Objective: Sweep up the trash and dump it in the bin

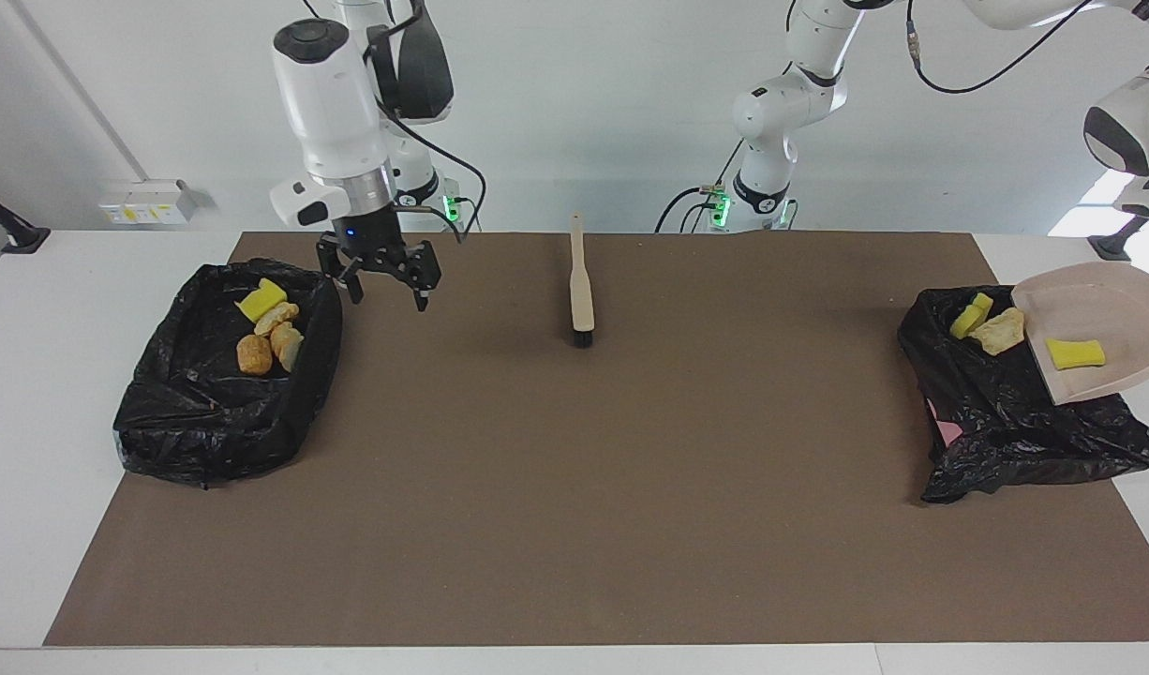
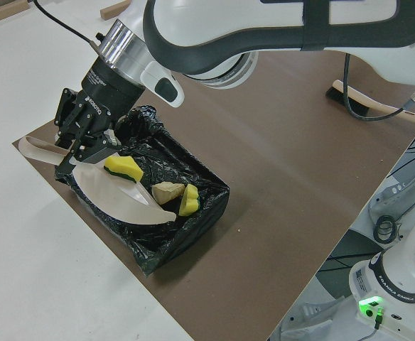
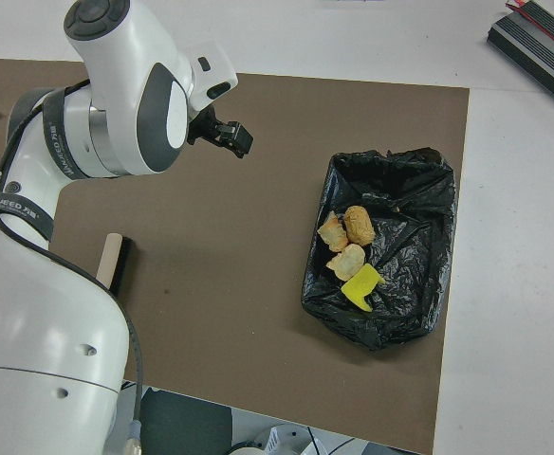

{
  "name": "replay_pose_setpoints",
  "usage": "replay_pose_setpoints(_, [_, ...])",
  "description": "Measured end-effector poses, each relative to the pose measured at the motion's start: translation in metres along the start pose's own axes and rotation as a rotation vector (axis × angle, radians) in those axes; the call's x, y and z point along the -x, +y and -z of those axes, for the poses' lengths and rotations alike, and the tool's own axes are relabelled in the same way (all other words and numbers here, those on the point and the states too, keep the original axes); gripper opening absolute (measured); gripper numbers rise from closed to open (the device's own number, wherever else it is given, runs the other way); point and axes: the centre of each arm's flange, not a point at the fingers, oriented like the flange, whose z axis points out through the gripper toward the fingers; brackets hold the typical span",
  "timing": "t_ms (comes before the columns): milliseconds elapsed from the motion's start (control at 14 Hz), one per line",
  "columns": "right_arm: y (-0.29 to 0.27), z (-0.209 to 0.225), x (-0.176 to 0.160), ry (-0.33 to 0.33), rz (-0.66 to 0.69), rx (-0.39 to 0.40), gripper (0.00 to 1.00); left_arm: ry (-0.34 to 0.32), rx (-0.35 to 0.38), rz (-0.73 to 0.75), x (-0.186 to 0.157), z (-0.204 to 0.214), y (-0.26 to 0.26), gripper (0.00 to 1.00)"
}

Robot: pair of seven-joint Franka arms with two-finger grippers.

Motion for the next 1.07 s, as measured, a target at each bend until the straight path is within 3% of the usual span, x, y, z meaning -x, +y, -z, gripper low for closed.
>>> replay_pose_setpoints(430, [0.083, 0.076, -0.003, -0.064, 0.053, 0.012, 1.0, -0.116, 0.005, -0.031, -0.021, 0.047, -0.027, 0.32])
replay_pose_setpoints(788, [0.097, 0.078, 0.008, -0.091, 0.036, 0.012, 1.0, -0.182, -0.002, 0.011, -0.036, 0.07, -0.041, 0.32])
replay_pose_setpoints(1075, [0.088, 0.075, 0.009, -0.097, 0.052, 0.011, 1.0, -0.205, 0.061, 0.037, -0.044, 0.079, -0.04, 0.32])
